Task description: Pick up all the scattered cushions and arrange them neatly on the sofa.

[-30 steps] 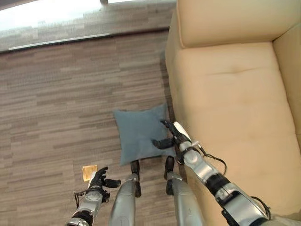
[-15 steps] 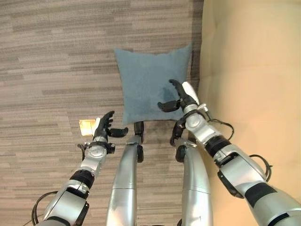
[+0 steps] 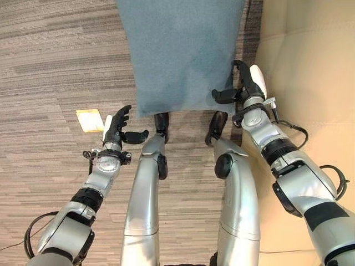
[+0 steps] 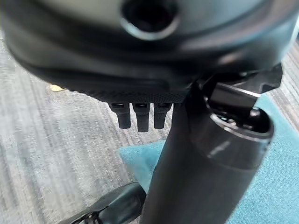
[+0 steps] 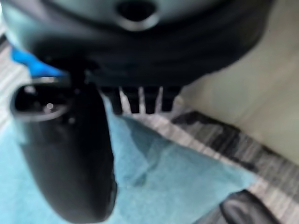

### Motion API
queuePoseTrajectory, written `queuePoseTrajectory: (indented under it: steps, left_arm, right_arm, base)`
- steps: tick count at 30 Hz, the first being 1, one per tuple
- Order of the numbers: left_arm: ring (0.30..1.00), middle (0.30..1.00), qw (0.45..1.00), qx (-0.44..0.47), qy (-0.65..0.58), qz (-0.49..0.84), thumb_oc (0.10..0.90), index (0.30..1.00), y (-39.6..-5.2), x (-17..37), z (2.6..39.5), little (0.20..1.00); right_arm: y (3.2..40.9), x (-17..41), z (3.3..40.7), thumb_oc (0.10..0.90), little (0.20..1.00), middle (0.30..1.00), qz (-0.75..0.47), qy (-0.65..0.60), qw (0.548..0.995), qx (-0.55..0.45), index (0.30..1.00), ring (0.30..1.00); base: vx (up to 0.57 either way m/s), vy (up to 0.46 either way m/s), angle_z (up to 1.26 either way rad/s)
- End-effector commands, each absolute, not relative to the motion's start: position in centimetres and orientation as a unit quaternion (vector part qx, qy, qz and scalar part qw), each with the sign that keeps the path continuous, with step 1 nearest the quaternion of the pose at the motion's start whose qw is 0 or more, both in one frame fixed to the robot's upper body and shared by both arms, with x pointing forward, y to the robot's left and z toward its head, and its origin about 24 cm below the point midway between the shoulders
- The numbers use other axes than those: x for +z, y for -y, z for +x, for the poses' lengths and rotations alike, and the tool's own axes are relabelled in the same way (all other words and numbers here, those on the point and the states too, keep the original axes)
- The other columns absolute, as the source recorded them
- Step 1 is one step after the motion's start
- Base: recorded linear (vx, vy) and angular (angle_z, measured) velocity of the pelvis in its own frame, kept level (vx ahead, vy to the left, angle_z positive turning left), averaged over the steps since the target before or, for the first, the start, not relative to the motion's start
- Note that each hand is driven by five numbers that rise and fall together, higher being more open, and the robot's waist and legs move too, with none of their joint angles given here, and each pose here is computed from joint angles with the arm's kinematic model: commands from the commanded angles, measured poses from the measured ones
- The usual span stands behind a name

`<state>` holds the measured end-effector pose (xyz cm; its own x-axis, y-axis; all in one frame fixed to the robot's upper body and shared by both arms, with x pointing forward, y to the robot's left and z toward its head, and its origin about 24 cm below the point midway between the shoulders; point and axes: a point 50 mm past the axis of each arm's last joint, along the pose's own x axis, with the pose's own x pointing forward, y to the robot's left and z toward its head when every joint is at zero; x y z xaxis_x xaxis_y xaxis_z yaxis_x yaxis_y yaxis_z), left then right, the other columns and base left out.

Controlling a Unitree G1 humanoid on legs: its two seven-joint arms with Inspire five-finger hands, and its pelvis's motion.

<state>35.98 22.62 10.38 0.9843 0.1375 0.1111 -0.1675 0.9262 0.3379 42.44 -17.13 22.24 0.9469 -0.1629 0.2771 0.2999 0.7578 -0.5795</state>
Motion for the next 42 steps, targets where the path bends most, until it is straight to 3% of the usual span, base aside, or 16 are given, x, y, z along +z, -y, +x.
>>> queuePoseTrajectory:
  steps: [1,8,18,19,20,29,42]
  left_arm:
    - [0.900,0.900,0.982,0.103,0.079,0.134,0.800,0.900,-23.2,10.8,35.0,0.900]
    - [0.900,0.900,0.981,0.120,0.085,0.127,0.800,0.900,-23.5,11.2,35.1,0.900]
    - [0.900,0.900,0.983,0.116,0.075,0.121,0.800,0.900,-22.7,10.6,35.3,0.900]
    - [0.900,0.900,0.983,0.116,0.075,0.121,0.800,0.900,-22.7,10.6,35.3,0.900]
    - [0.900,0.900,0.983,0.116,0.077,0.121,0.800,0.900,-22.6,10.7,35.4,0.900]
    - [0.900,0.900,0.983,0.124,0.076,0.111,0.800,0.900,-23.0,10.4,35.0,0.900]
    - [0.900,0.900,0.983,0.136,0.063,0.111,0.800,0.900,-23.0,9.4,34.7,0.900]
  right_arm:
    - [19.3,23.8,42.1,0.800,0.900,0.900,-0.303,0.135,0.930,-0.162,0.900,0.900]
    - [20.4,23.9,42.1,0.800,0.900,0.900,-0.241,0.116,0.946,-0.181,0.900,0.900]
    - [14.0,24.0,42.6,0.800,0.900,0.900,-0.213,0.137,0.963,-0.094,0.900,0.900]
    - [14.0,24.0,42.6,0.718,0.778,0.778,-0.213,0.137,0.963,-0.094,0.778,0.778]
    - [12.6,24.3,42.5,0.400,0.300,0.300,-0.207,0.149,0.964,-0.075,0.300,0.300]
    - [9.5,25.1,41.9,0.400,0.300,0.300,-0.177,0.190,0.965,-0.033,0.300,0.300]
    - [10.6,24.4,41.4,0.400,0.300,0.300,-0.188,0.207,0.959,-0.045,0.300,0.300]
  base:
    - [0.05,-0.032,0.07]
    - [0.03,-0.026,0.06]
    - [0.00,0.000,0.00]
    - [0.00,0.000,0.00]
    - [0.00,0.000,0.00]
    - [-0.01,-0.004,0.01]
    - [-0.06,-0.008,-0.02]
